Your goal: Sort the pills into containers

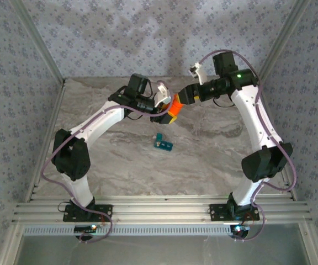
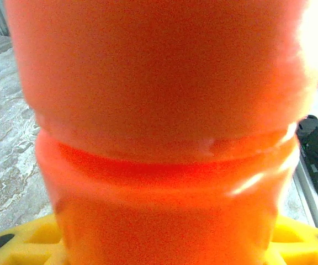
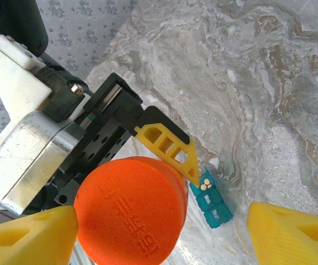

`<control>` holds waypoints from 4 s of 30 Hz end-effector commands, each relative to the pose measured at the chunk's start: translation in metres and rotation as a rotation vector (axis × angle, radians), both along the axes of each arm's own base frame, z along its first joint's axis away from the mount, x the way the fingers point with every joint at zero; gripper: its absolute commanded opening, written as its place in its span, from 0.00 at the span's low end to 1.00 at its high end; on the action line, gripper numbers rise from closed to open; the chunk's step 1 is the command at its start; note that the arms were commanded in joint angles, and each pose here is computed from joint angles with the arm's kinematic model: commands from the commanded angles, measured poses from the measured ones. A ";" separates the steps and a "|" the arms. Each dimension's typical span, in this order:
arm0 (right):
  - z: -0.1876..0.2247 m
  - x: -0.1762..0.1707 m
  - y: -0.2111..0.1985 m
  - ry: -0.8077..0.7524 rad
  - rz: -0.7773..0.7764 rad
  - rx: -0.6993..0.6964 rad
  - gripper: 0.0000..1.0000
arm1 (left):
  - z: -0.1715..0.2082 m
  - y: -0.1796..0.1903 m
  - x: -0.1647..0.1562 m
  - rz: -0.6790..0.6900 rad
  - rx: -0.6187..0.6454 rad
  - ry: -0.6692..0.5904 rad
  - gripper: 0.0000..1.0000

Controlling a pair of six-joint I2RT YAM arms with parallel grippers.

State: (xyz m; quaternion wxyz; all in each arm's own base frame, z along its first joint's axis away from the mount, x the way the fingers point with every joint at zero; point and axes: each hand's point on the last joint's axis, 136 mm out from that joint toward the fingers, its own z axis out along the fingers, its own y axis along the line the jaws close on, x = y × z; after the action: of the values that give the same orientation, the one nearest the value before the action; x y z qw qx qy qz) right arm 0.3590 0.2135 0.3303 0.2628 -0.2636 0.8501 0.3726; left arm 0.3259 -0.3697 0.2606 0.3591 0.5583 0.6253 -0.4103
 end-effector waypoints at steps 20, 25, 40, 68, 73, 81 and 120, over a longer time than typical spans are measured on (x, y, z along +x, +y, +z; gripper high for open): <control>0.013 -0.015 0.008 -0.014 0.046 0.040 0.80 | 0.026 -0.005 -0.002 -0.065 -0.060 0.014 0.00; 0.012 -0.016 0.011 -0.007 0.058 0.046 0.78 | 0.027 -0.005 -0.002 -0.065 -0.062 0.013 0.00; 0.000 -0.017 0.014 0.020 0.064 0.027 0.73 | 0.031 -0.005 -0.002 -0.063 -0.067 0.012 0.00; -0.040 -0.003 0.020 0.170 -0.161 0.130 0.42 | 0.062 -0.011 0.022 0.084 -0.129 -0.144 0.00; -0.034 0.001 0.019 0.160 -0.162 0.126 0.49 | 0.055 -0.009 0.024 0.083 -0.116 -0.126 0.00; 0.001 0.001 -0.002 0.081 -0.125 0.158 0.81 | 0.048 -0.002 0.030 0.082 -0.109 -0.087 0.00; 0.028 -0.004 0.016 -0.057 0.085 0.013 0.76 | 0.044 -0.004 -0.001 -0.067 -0.080 0.072 0.00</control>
State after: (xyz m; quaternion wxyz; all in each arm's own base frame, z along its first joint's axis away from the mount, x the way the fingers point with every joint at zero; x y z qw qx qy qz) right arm 0.3575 0.2271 0.3570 0.2749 -0.2989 0.8295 0.3834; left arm 0.3335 -0.3695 0.2855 0.3327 0.5332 0.6301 -0.4560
